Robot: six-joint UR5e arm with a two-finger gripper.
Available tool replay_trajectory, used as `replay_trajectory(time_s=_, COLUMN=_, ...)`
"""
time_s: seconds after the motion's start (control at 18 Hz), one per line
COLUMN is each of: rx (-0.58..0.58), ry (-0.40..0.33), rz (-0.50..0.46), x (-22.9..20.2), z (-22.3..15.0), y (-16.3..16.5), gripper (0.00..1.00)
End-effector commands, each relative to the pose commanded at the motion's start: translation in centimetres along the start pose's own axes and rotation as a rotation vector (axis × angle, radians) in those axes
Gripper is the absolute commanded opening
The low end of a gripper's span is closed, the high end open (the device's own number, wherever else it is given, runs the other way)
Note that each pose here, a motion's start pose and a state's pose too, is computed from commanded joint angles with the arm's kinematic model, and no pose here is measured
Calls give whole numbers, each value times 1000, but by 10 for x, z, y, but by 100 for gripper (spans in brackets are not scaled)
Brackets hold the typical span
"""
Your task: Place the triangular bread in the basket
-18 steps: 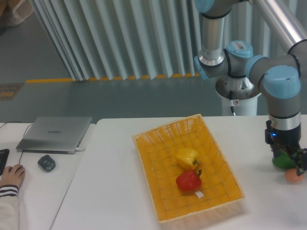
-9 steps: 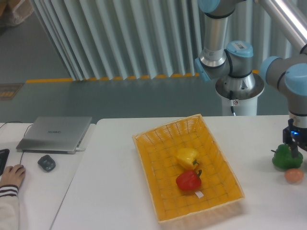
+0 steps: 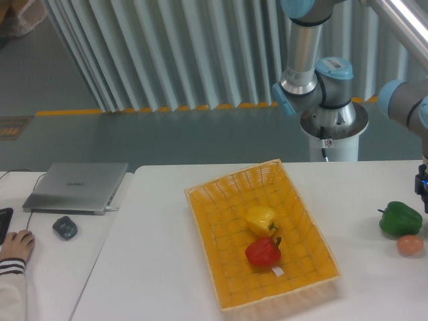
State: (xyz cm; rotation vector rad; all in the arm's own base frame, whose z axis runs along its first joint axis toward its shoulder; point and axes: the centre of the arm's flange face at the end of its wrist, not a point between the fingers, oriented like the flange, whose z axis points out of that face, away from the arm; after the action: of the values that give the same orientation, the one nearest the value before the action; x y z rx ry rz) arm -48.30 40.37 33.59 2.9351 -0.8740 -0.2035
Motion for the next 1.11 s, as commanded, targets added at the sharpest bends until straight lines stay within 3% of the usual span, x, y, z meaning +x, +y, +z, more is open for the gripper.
replay_trajectory(time_s=0.11, rx=-17, ry=6, rz=89, x=0, z=3, y=6, gripper=100)
replay_trajectory(time_s=0.22, rx=-107, ry=22, rz=155, x=-1, z=1, y=23, gripper=100)
replay_trajectory(time_s=0.5, rx=-121, ry=38, rz=155, x=-2, z=9, y=35, gripper=100)
replay_trajectory(time_s=1.11, rx=-100, ry=89, rz=173, x=4, z=40, y=25, gripper=100)
